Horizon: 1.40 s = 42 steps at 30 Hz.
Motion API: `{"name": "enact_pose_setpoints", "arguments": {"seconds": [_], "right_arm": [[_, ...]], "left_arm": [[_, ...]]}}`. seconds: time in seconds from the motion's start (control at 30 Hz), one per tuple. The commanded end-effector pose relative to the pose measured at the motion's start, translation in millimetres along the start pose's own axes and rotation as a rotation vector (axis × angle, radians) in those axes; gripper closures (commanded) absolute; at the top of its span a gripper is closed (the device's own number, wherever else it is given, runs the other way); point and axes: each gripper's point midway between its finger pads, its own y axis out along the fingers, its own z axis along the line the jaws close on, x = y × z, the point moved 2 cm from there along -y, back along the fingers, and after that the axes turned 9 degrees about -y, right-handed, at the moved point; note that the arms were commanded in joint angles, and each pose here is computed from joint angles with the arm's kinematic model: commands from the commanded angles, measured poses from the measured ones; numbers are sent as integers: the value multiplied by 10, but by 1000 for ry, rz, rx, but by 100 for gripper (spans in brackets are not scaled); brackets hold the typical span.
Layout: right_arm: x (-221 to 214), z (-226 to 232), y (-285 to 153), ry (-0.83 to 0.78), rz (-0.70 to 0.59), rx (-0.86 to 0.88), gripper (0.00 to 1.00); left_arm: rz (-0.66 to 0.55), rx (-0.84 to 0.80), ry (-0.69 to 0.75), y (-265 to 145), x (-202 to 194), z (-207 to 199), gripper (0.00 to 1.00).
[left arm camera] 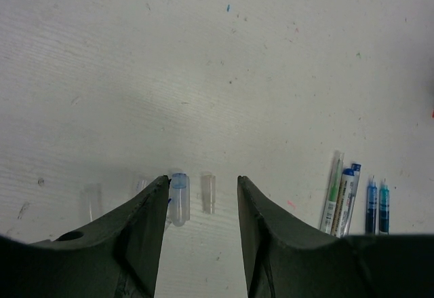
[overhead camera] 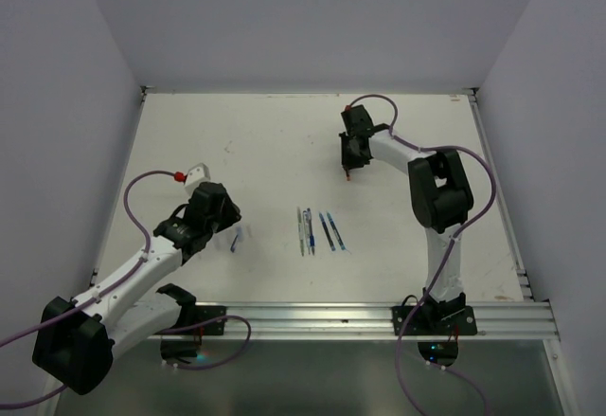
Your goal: Open the pen caps
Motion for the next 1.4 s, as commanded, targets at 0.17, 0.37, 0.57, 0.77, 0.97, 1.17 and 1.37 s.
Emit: {"name": "enact_pose_setpoints", "arguments": {"seconds": [0.17, 0.37, 0.57, 0.77, 0.97, 1.17, 1.37], "right_arm": [[-7, 113, 18, -4, -19, 42, 100], [193, 295, -599, 13, -203, 196, 100], [-317, 506, -1128, -42, -212, 394, 100], [-890, 699, -1507, -90, -245, 561, 100], [-1095, 1006, -1776, -144, -275, 661, 100], [-1127, 1177, -1881, -134, -280, 720, 100], [-1132, 1279, -1903, -144, -290, 752, 100]], "left_arm": [[-6, -60, 12, 9, 47, -128, 52], [104, -256, 83, -8, -66, -516, 52], [198, -570, 70, -222, -150, -1048, 52], [364, -798, -22, -295, -371, -1401, 53], [487, -979, -113, -417, -512, -1625, 53], [520, -996, -111, -486, -651, -1710, 52], [524, -975, -113, -456, -699, -1714, 52]]}}
